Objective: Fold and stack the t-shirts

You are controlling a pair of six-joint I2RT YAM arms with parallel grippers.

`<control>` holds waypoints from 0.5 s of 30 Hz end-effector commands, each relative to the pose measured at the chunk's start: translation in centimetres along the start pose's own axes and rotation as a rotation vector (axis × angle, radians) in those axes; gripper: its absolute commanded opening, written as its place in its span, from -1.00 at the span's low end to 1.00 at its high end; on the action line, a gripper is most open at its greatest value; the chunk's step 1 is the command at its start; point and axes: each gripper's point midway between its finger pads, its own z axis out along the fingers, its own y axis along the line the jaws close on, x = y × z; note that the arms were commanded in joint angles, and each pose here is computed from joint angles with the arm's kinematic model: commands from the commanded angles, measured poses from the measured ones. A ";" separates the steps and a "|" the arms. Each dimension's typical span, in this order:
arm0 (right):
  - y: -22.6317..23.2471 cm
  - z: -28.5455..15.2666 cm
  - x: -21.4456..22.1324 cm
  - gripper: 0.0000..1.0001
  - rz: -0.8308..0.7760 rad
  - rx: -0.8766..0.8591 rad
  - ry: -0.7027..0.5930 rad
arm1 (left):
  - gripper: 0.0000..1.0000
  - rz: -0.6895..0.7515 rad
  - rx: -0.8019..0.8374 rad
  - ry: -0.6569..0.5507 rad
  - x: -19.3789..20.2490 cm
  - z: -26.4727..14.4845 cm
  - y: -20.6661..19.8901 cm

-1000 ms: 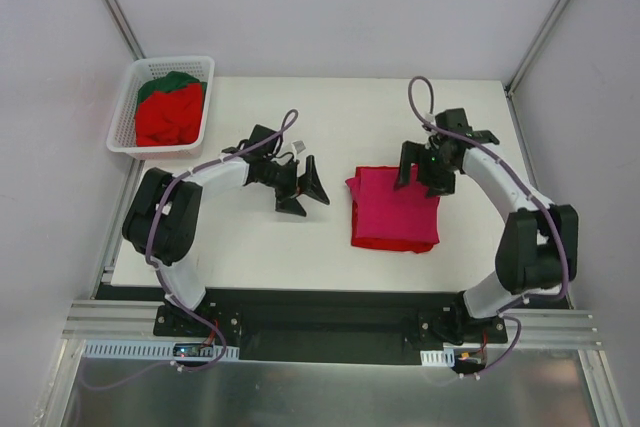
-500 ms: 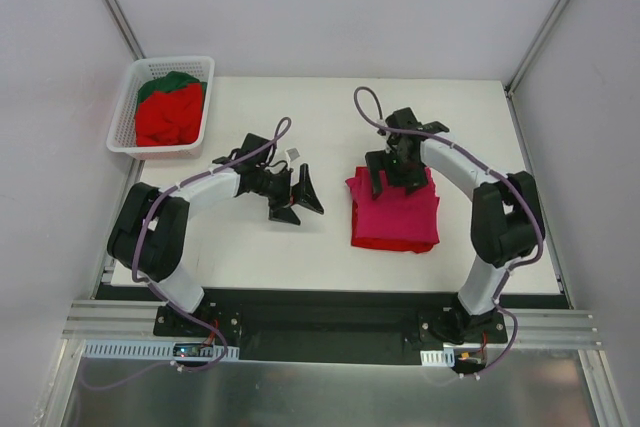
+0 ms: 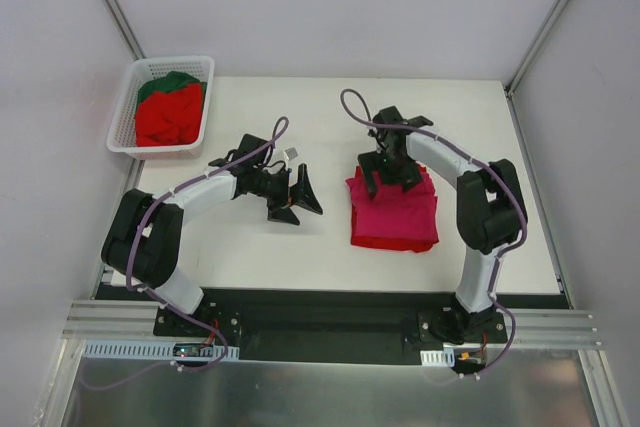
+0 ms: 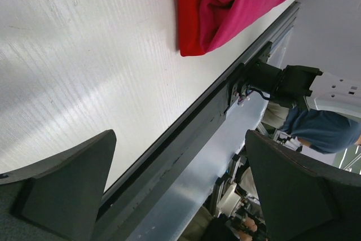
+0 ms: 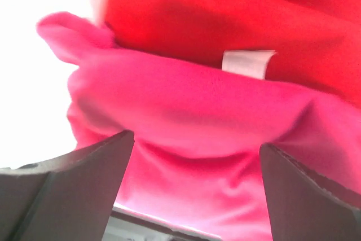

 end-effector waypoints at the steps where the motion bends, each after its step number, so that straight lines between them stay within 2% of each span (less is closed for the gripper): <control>1: -0.4 -5.9 -2.9 0.92 -0.007 0.039 -0.102 | 0.99 0.030 0.017 -0.014 -0.1 -0.8 -1.0; 3: -0.7 -8.4 -4.0 0.92 -0.002 0.056 -0.166 | 0.99 0.029 0.019 -0.009 -0.1 -0.7 -1.0; 6: -0.5 -9.3 -3.0 0.92 0.006 0.046 -0.151 | 0.98 0.025 0.022 0.003 0.0 -0.6 -0.8; 9: -0.4 -6.9 -0.2 0.92 0.022 0.041 -0.079 | 0.99 0.015 0.019 0.015 0.1 -0.3 -0.5; 15: -0.2 -2.2 2.7 0.92 0.029 0.030 -0.024 | 0.99 0.005 0.011 0.024 0.6 -0.2 0.1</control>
